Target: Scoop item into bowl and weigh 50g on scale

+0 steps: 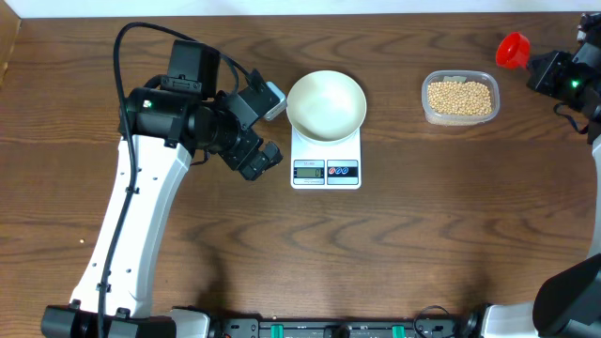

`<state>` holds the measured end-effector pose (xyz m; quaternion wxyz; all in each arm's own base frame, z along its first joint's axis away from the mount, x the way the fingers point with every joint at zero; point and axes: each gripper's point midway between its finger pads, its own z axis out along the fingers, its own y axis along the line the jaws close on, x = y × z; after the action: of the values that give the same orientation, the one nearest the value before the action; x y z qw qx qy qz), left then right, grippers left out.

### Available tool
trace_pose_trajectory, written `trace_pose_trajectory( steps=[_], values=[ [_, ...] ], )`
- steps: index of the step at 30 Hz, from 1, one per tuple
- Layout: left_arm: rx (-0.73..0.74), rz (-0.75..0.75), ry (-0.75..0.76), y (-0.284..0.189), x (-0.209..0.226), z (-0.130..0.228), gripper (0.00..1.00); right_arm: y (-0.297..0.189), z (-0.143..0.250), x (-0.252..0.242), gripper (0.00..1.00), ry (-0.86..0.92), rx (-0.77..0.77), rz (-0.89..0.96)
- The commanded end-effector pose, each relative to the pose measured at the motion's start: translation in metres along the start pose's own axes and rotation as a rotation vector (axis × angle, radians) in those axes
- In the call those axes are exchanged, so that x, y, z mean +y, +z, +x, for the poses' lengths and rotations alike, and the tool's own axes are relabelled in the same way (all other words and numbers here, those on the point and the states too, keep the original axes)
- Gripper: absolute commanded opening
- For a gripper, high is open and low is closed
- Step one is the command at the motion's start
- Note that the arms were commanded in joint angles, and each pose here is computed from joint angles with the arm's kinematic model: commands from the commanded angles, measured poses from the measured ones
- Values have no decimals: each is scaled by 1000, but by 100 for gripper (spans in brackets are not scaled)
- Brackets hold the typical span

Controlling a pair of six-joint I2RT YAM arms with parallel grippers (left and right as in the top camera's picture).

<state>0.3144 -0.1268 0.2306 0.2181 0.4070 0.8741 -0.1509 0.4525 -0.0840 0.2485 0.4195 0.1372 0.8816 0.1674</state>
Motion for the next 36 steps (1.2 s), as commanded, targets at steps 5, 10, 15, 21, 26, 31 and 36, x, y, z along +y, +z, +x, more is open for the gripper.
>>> trace_pose_trajectory(
  steps=[5, 10, 15, 21, 26, 31, 36],
  values=[
    [-33, 3, 5, -1, -2, -7, 98, -10, -11, 10, 1, -52, -33, -7],
    [-44, -5, 11, -2, 0, -9, 98, -10, -11, 10, 1, -52, -33, -7],
    [-43, -4, 11, -2, 0, -9, 98, -10, -11, 10, 1, -51, -33, -7],
    [-30, 5, 3, -1, -2, -6, 98, -10, -11, 10, 1, -51, -33, -7],
    [-25, 9, 1, -1, -3, -5, 98, -10, -11, 10, 1, -51, -33, -7],
    [-24, 9, 1, -1, -3, -4, 98, -10, -11, 10, 1, -51, -33, -7],
    [-24, 9, 0, -1, -3, -4, 98, -10, -11, 10, 1, -51, -32, -8]
  ],
)
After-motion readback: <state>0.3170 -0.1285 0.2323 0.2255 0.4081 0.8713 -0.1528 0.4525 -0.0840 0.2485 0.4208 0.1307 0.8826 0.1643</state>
